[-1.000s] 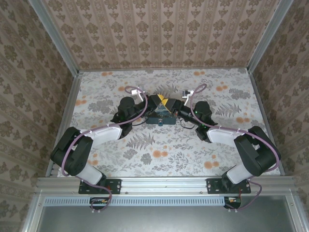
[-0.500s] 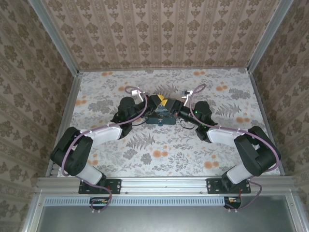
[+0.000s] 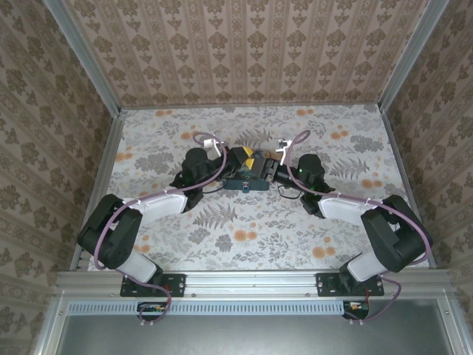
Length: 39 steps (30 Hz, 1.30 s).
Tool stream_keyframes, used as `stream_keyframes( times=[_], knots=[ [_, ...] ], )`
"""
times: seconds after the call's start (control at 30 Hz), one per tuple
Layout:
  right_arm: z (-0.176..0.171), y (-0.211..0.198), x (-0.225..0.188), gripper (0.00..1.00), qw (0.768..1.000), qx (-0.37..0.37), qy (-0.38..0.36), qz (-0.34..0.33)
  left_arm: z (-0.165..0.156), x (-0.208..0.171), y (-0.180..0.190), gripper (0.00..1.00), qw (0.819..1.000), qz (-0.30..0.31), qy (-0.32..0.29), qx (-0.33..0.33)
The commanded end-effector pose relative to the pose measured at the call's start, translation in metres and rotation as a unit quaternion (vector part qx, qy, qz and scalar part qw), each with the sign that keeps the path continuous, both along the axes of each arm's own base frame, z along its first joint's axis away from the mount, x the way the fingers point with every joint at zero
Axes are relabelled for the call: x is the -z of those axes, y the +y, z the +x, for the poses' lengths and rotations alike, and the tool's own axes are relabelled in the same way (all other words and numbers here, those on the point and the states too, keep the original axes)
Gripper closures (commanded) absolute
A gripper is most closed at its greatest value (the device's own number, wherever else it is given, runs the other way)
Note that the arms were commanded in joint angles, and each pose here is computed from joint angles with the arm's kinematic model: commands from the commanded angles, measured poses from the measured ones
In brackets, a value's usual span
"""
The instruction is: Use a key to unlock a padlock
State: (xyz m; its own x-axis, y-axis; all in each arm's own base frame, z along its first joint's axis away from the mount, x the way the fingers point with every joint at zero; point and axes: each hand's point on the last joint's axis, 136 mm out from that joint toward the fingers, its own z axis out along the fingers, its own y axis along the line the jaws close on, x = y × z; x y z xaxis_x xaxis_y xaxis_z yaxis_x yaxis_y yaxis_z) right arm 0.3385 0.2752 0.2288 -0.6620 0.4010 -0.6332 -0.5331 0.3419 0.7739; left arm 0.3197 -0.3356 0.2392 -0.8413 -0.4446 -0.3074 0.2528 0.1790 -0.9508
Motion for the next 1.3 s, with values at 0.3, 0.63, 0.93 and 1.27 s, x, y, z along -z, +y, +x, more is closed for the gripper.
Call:
stream_keyframes(
  times=[0.3, 0.63, 0.93, 1.27],
  knots=[
    [0.002, -0.005, -0.01, 0.53, 0.999, -0.002, -0.04, -0.022, -0.006, -0.013, -0.013, 1.0, 1.0, -0.002, -0.009, 0.024],
    [0.004, -0.003, -0.018, 0.85, 0.999, -0.007, -0.039, -0.001, -0.009, -0.011, -0.017, 1.0, 1.0, 0.002, -0.007, 0.029],
    [-0.001, -0.006, -0.021, 1.0, 0.999, -0.009, -0.03, 0.014, -0.009, -0.011, -0.016, 1.0, 0.999, 0.017, -0.016, 0.029],
    [-0.005, -0.008, -0.015, 1.0, 1.0, -0.009, -0.02, 0.013, -0.002, -0.013, -0.004, 0.91, 0.999, 0.032, -0.019, 0.012]
  ],
)
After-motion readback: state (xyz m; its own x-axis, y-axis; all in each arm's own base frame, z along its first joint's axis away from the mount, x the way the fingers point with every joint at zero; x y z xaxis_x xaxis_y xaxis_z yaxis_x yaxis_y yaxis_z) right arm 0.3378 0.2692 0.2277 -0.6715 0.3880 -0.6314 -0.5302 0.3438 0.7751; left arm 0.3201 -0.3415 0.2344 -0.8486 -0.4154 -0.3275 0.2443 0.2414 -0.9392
